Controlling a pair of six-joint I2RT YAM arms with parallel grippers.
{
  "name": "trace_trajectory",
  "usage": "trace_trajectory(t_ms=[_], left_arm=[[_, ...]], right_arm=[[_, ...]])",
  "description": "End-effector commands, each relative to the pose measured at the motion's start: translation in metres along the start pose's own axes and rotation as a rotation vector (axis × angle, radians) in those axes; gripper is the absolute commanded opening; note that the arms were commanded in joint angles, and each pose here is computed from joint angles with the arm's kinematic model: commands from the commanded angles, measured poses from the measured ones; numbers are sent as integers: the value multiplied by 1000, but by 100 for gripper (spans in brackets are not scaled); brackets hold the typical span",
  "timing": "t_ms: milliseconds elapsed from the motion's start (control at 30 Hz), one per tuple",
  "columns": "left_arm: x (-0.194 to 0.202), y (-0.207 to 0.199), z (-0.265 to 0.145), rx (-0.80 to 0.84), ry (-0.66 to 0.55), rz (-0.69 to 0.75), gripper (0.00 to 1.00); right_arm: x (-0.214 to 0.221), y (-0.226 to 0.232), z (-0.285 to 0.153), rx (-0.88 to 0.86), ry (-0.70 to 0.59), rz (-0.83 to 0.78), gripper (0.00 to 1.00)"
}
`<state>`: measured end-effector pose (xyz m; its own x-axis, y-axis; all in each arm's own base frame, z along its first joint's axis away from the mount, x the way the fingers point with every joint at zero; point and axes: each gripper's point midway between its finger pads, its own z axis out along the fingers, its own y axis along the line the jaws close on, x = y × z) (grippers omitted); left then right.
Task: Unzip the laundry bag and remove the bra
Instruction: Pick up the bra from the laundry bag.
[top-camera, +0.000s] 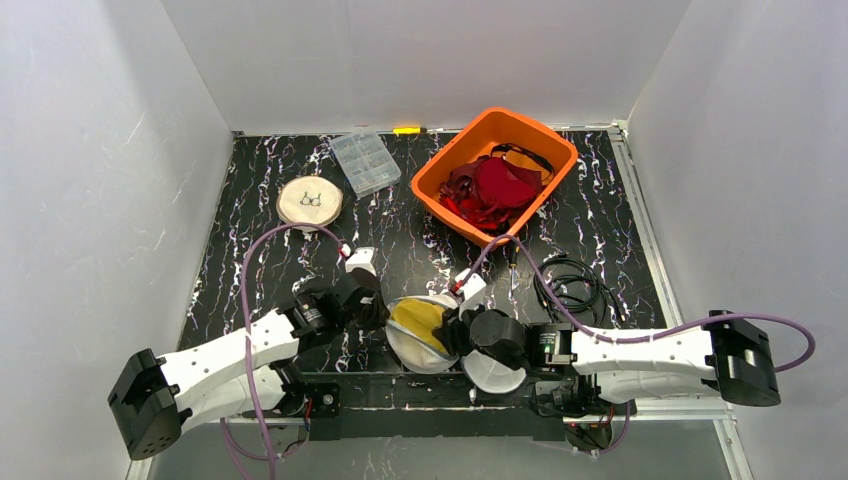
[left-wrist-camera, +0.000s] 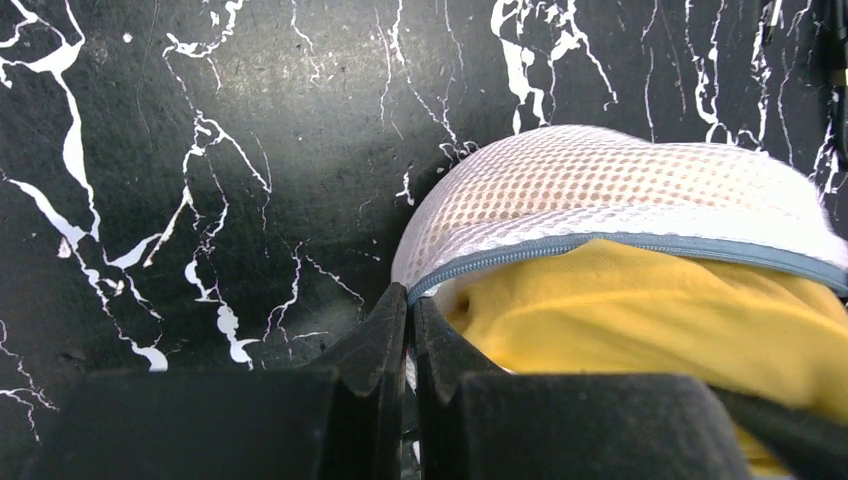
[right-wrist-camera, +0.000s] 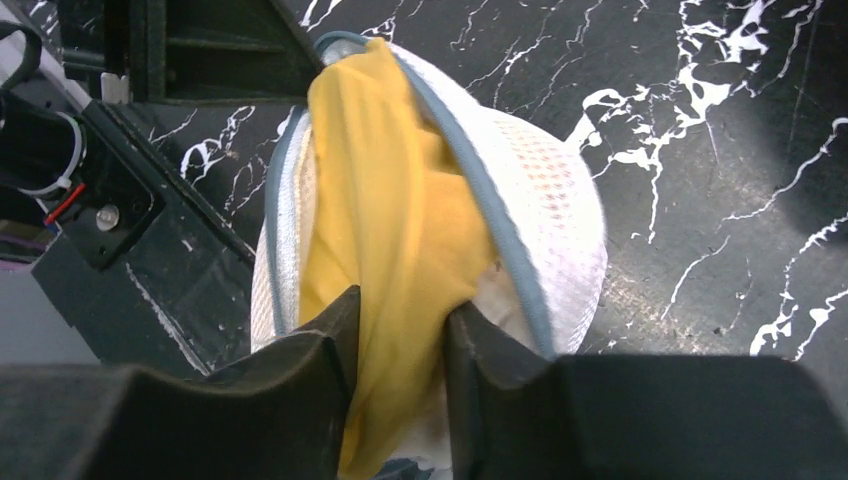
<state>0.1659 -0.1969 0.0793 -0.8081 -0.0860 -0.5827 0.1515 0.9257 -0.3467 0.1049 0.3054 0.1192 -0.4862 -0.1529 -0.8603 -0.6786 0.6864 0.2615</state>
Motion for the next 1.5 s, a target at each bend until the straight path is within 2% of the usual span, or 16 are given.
trace_trajectory(t_ms=[0,67,167,400,567,667,733,833,867,900,1000,1200,1300,1467], left_arm=[[-3,-1,2,9,-17,8,0],[-4,-2,3,20,-21,13,0],[-2,-4,3,32,-19,18,0],[0,-4,3,50,-23,13,0],[2,-2,4,49,-22,11,0],[3,-2,4,49,-20,10,0],[3,-2,4,52,-19,10,0],[4,-2,4,55,-18,11,0],[4,-2,4,55,-19,9,0],[5,-1,3,55,-18,8,0],[5,0,0,56,-21,5,0],[-1,8,-11,29,-50,4,0],[-4,17,-17,-16,-62,11,0],[-16,23,-25,-56,-101,22,0]], right_arm=[[-26,22,-4,-76,-41,70,50],[-30,23,-4,-80,-35,95,61],[-35,25,-2,-103,-20,158,68],[-38,23,8,-138,17,267,70],[-36,25,20,-159,44,337,67],[-32,27,28,-162,68,358,62],[-31,29,33,-159,80,370,54],[-28,29,40,-150,92,376,37],[-27,28,41,-146,96,373,28],[-28,29,42,-147,96,369,24],[-31,27,41,-143,86,332,2],[-50,20,26,-145,50,136,1],[-57,27,14,-208,50,3,1],[-31,48,0,-390,218,-182,1]])
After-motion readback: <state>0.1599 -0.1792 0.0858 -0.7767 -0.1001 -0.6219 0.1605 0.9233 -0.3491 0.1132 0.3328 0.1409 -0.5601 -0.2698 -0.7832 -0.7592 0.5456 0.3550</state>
